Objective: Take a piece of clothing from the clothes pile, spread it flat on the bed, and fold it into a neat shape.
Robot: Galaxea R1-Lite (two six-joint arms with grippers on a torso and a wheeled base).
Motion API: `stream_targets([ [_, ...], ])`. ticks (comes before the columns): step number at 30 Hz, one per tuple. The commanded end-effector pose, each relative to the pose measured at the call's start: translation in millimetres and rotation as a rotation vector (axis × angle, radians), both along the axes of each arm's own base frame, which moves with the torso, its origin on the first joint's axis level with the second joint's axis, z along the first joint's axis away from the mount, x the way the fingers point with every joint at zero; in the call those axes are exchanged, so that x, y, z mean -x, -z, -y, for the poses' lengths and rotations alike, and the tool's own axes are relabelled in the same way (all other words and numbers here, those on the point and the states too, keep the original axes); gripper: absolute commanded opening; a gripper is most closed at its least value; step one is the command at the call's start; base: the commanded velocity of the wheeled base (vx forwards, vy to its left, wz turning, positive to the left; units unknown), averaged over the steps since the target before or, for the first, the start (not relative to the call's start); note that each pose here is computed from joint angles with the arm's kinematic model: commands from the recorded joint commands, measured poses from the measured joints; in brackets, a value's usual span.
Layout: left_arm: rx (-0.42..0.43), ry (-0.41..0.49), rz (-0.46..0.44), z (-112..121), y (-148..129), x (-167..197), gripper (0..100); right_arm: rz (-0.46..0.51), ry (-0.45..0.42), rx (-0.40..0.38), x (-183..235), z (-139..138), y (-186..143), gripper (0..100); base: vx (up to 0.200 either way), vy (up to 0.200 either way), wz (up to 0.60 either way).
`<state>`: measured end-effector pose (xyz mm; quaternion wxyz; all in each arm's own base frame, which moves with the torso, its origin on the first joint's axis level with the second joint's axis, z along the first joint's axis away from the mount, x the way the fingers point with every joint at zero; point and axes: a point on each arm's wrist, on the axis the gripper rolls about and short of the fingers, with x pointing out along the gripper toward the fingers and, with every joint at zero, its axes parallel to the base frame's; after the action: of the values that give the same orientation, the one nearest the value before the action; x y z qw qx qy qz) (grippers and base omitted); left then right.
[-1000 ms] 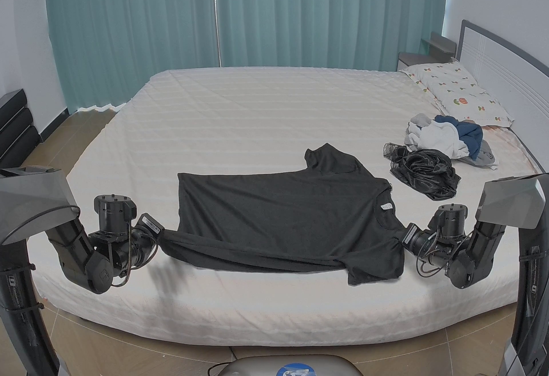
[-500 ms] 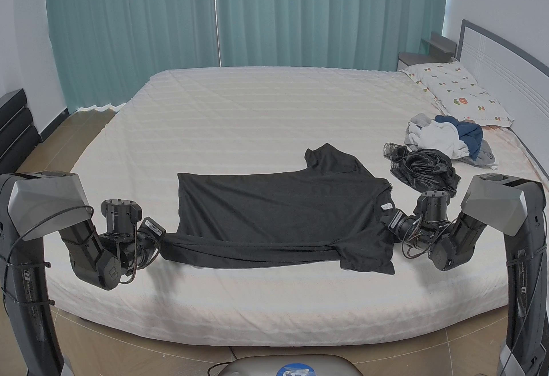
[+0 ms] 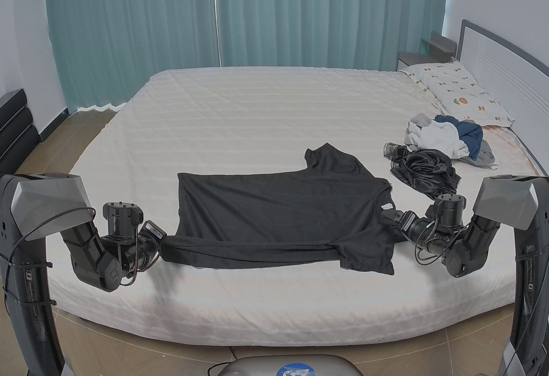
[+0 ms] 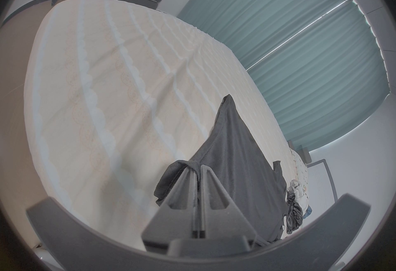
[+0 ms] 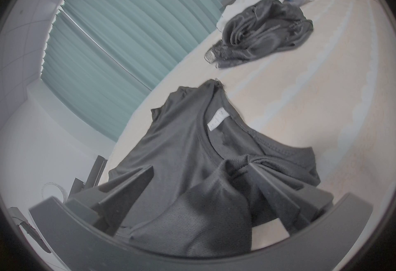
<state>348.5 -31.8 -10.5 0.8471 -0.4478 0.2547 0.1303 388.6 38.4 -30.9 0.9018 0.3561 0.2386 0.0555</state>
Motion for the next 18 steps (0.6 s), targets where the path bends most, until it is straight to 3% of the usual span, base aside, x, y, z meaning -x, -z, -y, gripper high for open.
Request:
stream_targets([
  [1, -0.001, 0.000, -0.004, 0.3, 0.8, 0.9, 0, -0.016, -0.027, 0.000, 23.0, 9.5, -19.8, 100, 0.000, 0.000, 0.00],
  [5, -0.001, 0.000, -0.006, 0.2, 1.0, 1.3, 0, -0.092, -0.152, 0.109, 51.3, 9.9, 0.0, 100, 0.000, 0.000, 0.00],
  [7, -0.001, 0.000, -0.006, 0.2, 1.0, 1.3, 0, -0.099, -0.172, 0.121, 54.6, 9.9, 2.0, 100, 0.000, 0.000, 0.00],
  [9, -0.001, 0.000, -0.006, 0.2, 1.0, 1.3, 0, -0.118, -0.269, 0.185, 67.4, 8.8, 11.2, 100, 0.000, 0.000, 0.00],
  [12, -0.001, 0.000, -0.006, 0.2, 1.0, 1.3, 0, -0.111, -0.318, 0.244, 68.1, 6.3, 18.8, 100, 0.000, 0.000, 0.00],
  [18, -0.001, 0.000, -0.007, 0.2, 1.1, 1.4, 0, -0.091, -0.364, 0.258, 62.5, -8.3, 24.1, 100, 0.000, 0.000, 0.00],
])
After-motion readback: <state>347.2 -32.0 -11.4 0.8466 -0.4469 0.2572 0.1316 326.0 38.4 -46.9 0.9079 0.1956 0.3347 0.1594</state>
